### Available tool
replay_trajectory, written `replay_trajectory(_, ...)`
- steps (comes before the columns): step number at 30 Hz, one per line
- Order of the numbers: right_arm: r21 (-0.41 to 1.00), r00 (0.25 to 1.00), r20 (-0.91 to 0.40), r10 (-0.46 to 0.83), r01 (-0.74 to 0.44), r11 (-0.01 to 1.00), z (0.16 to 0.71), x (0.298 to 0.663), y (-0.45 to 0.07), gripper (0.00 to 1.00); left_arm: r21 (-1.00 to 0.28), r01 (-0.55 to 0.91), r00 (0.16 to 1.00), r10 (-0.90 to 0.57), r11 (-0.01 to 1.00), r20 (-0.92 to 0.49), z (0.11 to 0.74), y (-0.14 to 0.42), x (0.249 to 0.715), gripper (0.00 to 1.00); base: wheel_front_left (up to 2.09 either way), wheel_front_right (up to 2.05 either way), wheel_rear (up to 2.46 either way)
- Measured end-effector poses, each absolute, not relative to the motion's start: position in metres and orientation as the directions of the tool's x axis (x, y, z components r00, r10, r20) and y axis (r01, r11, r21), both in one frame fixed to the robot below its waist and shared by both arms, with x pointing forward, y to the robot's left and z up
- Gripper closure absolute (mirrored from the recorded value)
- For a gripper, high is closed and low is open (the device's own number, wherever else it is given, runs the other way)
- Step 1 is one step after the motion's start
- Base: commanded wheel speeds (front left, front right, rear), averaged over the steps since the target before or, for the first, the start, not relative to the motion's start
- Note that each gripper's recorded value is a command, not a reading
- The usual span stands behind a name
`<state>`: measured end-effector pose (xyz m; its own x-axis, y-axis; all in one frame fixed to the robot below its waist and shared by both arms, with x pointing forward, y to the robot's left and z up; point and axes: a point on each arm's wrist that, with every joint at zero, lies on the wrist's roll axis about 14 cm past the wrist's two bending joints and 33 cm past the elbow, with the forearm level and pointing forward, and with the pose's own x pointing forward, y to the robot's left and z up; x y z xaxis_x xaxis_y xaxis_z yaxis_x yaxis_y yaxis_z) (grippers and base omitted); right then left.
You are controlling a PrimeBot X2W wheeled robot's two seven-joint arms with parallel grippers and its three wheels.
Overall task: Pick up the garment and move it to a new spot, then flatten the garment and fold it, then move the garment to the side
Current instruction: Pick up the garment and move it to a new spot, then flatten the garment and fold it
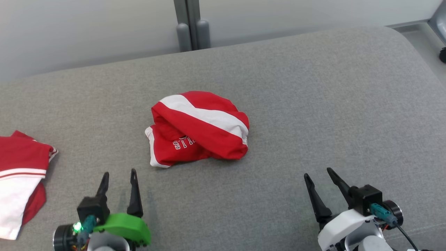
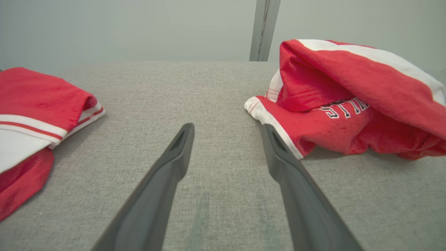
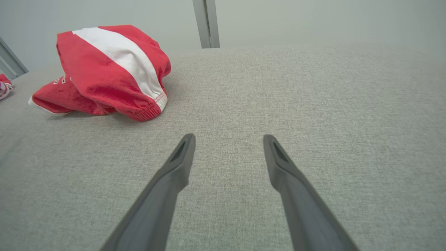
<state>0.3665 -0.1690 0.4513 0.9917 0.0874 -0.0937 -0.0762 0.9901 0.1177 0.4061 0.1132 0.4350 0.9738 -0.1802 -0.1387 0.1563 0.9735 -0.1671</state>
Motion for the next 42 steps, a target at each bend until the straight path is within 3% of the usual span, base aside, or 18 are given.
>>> replay_trajectory(10,0.129,0.987,-0.101,0.126,-0.112,0.985,0.448,0.352,-0.155,0.00,-0.148,0.091,0.988,-0.108,0.985,-0.113,0.444,0.141,0.359,0.00,0.00,0.00,0.00)
replay_trajectory(17,0.120,0.978,-0.113,0.176,-0.163,0.979,0.444,0.354,-0.140,0.00,-0.163,0.077,0.990,-0.095,0.984,-0.105,0.447,0.143,0.351,0.00,0.00,0.00,0.00)
replay_trajectory(27,0.031,0.943,-0.093,0.318,-0.317,0.948,0.454,0.411,-0.096,0.00,-0.189,0.092,0.992,-0.107,0.978,-0.073,0.456,0.137,0.378,0.00,0.00,0.00,0.00)
replay_trajectory(37,0.022,0.896,-0.175,0.409,-0.411,0.911,0.425,0.460,-0.058,0.00,-0.202,0.018,0.992,-0.043,0.979,-0.120,0.440,0.159,0.387,0.00,0.00,0.00,0.00)
replay_trajectory(39,0.032,0.885,-0.199,0.420,-0.422,0.906,0.415,0.463,-0.052,0.28,-0.199,-0.005,0.991,-0.022,0.980,-0.133,0.436,0.166,0.385,0.00,0.00,0.00,0.00)
replay_trajectory(40,0.039,0.880,-0.214,0.424,-0.426,0.904,0.409,0.464,-0.050,0.64,-0.197,-0.015,0.990,-0.013,0.980,-0.140,0.434,0.169,0.384,0.00,0.00,0.00,0.00)
replay_trajectory(41,0.045,0.875,-0.227,0.427,-0.428,0.903,0.404,0.464,-0.048,0.77,-0.196,-0.021,0.989,-0.008,0.980,-0.145,0.432,0.171,0.383,0.00,0.00,0.00,0.00)
replay_trajectory(42,0.052,0.870,-0.239,0.431,-0.431,0.901,0.399,0.463,-0.046,1.00,-0.194,-0.030,0.989,0.001,0.981,-0.151,0.431,0.174,0.382,0.00,0.00,0.00,0.00)
